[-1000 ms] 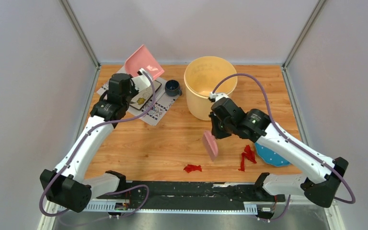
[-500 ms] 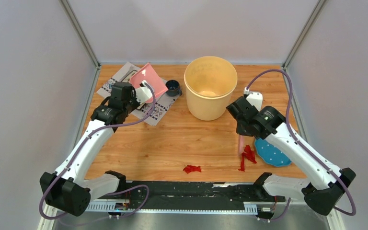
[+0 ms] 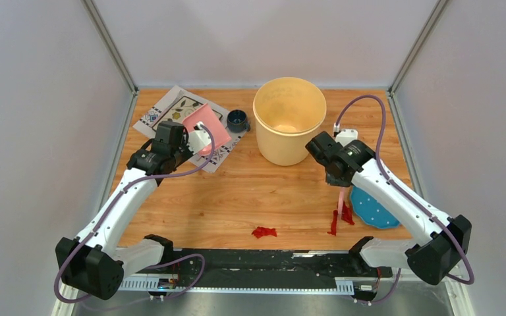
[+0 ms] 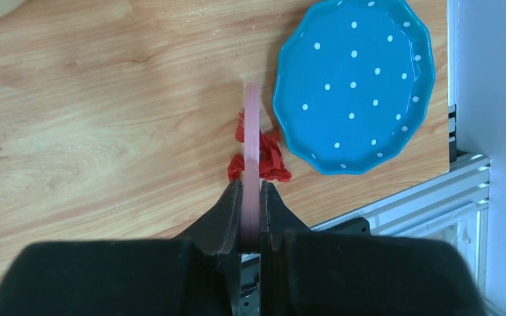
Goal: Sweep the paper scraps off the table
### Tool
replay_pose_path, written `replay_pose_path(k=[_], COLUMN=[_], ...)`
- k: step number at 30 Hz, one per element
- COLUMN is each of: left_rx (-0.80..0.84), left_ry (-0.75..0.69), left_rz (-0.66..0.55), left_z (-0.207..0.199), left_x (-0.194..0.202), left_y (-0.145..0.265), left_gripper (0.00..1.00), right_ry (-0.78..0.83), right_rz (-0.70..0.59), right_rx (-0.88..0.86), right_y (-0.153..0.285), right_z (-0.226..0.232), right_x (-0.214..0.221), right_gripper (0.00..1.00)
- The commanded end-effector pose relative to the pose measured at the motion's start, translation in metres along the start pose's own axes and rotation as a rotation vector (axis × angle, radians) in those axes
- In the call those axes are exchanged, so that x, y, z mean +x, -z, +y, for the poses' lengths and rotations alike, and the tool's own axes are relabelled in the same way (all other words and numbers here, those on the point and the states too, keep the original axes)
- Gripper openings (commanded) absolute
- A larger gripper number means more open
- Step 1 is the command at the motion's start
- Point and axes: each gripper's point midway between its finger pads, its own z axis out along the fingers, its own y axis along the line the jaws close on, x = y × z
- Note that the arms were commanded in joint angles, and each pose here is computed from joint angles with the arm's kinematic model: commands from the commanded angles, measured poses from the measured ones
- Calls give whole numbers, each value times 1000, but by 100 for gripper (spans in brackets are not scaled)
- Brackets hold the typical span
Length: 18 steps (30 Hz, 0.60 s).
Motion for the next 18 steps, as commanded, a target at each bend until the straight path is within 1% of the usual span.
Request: replay_pose_path(k=[1, 3, 4, 5, 6, 8, 10, 11, 12, 14, 15, 18], left_rx=[-12, -9, -9, -8, -5, 1, 3, 7, 5, -1, -4, -38], left_ry=[38, 35, 35, 34, 33, 32, 35, 38, 39, 43, 44, 40], left_rz=[-29, -23, -21, -18, -12, -8, -1, -1, -1, -1, -1, 18], left_z=[4, 4, 4, 3, 2, 0, -2, -3, -3, -2, -1, 6], left_x=[-5, -4, -4, -3, -1, 1, 4, 4, 4, 5, 5, 9], left_y=[4, 4, 4, 4, 3, 2, 2, 2, 3, 5, 5, 7], left_gripper=[0, 0, 0, 0, 0, 0, 0, 0, 0, 0, 0, 0], right_ry=[146, 155, 126, 118, 143, 127, 174, 204, 228, 261, 269, 292], right_rz=[161, 210, 194, 235, 229, 179, 120, 113, 78, 48, 25, -28], right_rx=[150, 72, 4, -81, -149, -277, -373, -393, -454, -496, -530, -567], right_y=[-2, -7, -12, -10, -7, 2, 20, 23, 41, 50, 62, 77], right_z=[-43, -27, -10, 7, 22, 59, 92, 106, 124, 147, 157, 174], right_x=[48, 60, 57, 65, 65, 50, 42, 41, 34, 28, 23, 11], right_gripper=[0, 0, 0, 0, 0, 0, 0, 0, 0, 0, 0, 0])
